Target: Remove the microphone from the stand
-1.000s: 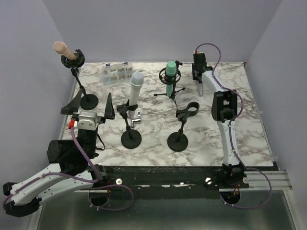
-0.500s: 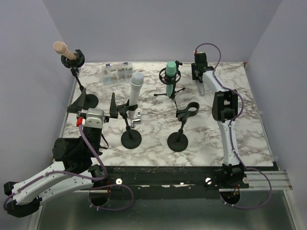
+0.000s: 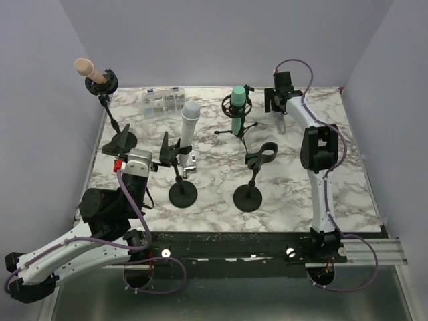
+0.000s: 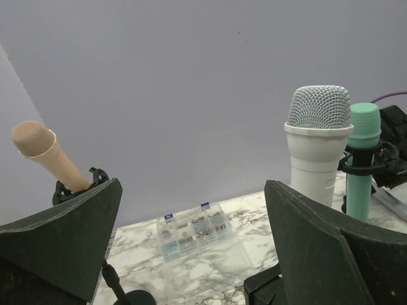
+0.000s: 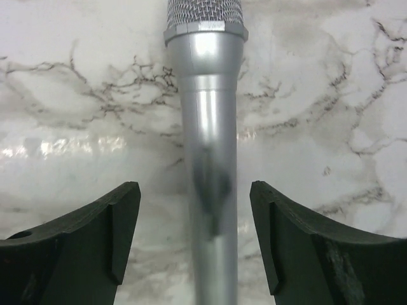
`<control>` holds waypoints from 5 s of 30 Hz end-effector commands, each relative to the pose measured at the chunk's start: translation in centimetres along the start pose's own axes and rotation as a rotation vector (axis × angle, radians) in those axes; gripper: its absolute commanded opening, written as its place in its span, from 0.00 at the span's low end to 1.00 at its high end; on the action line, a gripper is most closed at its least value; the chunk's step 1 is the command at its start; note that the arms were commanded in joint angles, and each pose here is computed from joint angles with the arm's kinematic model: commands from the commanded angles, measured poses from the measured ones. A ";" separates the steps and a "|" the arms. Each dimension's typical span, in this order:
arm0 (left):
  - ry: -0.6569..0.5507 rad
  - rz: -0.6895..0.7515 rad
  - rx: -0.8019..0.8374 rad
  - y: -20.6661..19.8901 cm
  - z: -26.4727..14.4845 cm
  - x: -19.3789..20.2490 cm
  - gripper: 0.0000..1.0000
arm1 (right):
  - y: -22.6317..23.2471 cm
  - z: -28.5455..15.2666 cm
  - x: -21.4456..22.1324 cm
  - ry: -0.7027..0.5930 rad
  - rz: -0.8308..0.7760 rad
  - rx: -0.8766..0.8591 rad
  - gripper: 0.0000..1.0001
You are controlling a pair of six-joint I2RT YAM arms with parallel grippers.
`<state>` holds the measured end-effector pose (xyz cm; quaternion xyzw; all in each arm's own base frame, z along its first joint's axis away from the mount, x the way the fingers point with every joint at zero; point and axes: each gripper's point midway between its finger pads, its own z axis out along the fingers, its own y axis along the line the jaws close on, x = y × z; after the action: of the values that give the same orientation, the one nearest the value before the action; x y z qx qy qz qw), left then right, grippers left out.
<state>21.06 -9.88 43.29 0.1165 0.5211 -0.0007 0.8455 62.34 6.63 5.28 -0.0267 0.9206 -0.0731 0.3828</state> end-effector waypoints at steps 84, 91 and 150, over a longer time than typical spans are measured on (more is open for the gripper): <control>0.114 -0.063 0.334 -10.3 -0.2 1.3 0.99 | 9.3 -42.3 15.3 0.032 0.565 -1.157 0.67; 0.104 -0.103 0.325 -9.7 -0.4 0.7 0.99 | 9.4 -40.2 18.5 0.140 0.571 -1.079 0.62; 0.269 -0.394 0.403 -4.4 -3.0 0.1 0.99 | 18.9 -48.3 -0.3 -0.336 0.104 -1.025 1.00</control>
<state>18.60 -13.89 42.73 0.1692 0.6142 -0.2462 0.7304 29.77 26.39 33.80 -0.1265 0.7867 0.4282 0.4263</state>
